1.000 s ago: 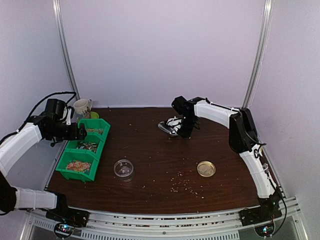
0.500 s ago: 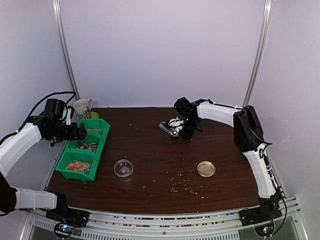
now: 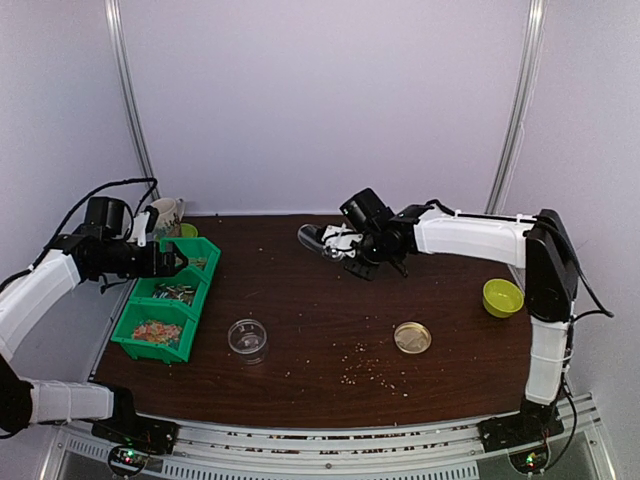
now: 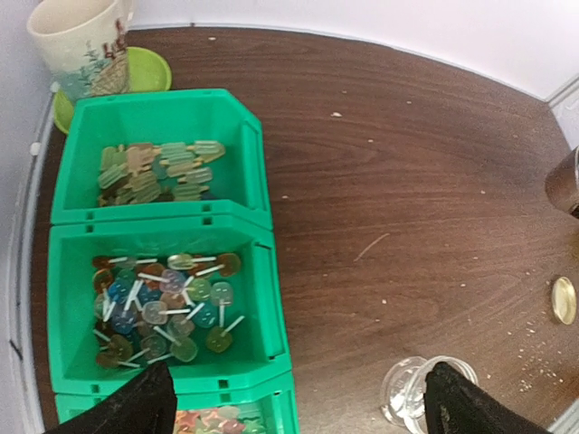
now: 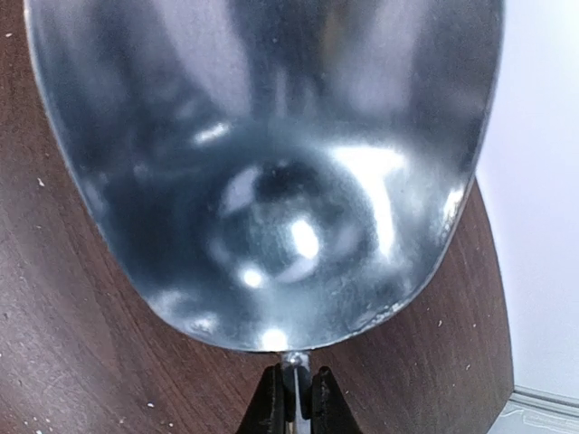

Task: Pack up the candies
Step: Pass from the right arm to the left

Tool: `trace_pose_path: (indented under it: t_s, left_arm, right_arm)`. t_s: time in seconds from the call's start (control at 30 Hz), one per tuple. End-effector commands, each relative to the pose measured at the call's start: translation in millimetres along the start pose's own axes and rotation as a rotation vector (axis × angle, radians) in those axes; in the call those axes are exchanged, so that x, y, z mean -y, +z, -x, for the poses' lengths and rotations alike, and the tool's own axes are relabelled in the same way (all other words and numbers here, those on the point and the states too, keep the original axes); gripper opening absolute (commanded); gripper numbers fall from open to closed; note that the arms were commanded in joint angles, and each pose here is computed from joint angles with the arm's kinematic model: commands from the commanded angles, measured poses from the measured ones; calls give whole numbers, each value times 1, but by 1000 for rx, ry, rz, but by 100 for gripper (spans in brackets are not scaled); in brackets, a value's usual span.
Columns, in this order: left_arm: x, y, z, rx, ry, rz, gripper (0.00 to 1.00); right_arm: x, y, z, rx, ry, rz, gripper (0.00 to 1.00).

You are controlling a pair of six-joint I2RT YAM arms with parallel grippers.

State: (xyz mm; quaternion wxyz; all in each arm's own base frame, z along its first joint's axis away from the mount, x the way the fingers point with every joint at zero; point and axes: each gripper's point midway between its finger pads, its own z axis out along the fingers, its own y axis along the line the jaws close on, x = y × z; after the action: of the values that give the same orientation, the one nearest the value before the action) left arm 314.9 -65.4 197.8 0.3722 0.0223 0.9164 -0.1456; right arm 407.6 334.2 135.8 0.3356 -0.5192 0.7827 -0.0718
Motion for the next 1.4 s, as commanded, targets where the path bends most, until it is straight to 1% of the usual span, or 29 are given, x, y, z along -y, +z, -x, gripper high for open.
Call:
trace_pose_path:
  t_s: [0.0,0.13,0.27,0.33,0.43,0.57,0.7,0.8,0.9,1.1,1.2,1.37]
  left_arm:
    - [34,-2,10,56,44,-206,98]
    - [51,-2,9,49,51,-300,98]
    - [76,-2,7,43,85,-392,98]
    - [84,3,4,25,104,-393,97]
    - [98,14,-3,-36,109,-375,96]
    - [121,20,2,-70,110,-420,95]
    - [151,18,16,-71,165,-468,95]
    - [167,22,26,-69,169,-498,94]
    - [183,27,27,-66,176,-540,94]
    - [189,29,19,-45,203,-594,92]
    - [195,29,13,-45,205,-646,90]
    - [199,22,15,-30,224,-672,89]
  right_arm:
    - [3,-27,29,126,2,-175,0]
    - [-10,-42,32,183,-22,-246,0]
    - [-16,-53,35,200,-10,-277,0]
    - [-21,-59,38,208,-10,-278,0]
    - [-32,-71,46,245,-13,-276,0]
    - [-50,-81,50,282,-26,-270,0]
    - [-61,-87,50,281,-43,-271,0]
    - [-65,-90,51,280,-48,-279,0]
    - [-69,-89,49,271,-54,-281,0]
    - [-73,-83,45,245,-70,-285,0]
    - [-75,-78,42,227,-82,-287,0]
    - [-80,-67,36,188,-99,-290,0]
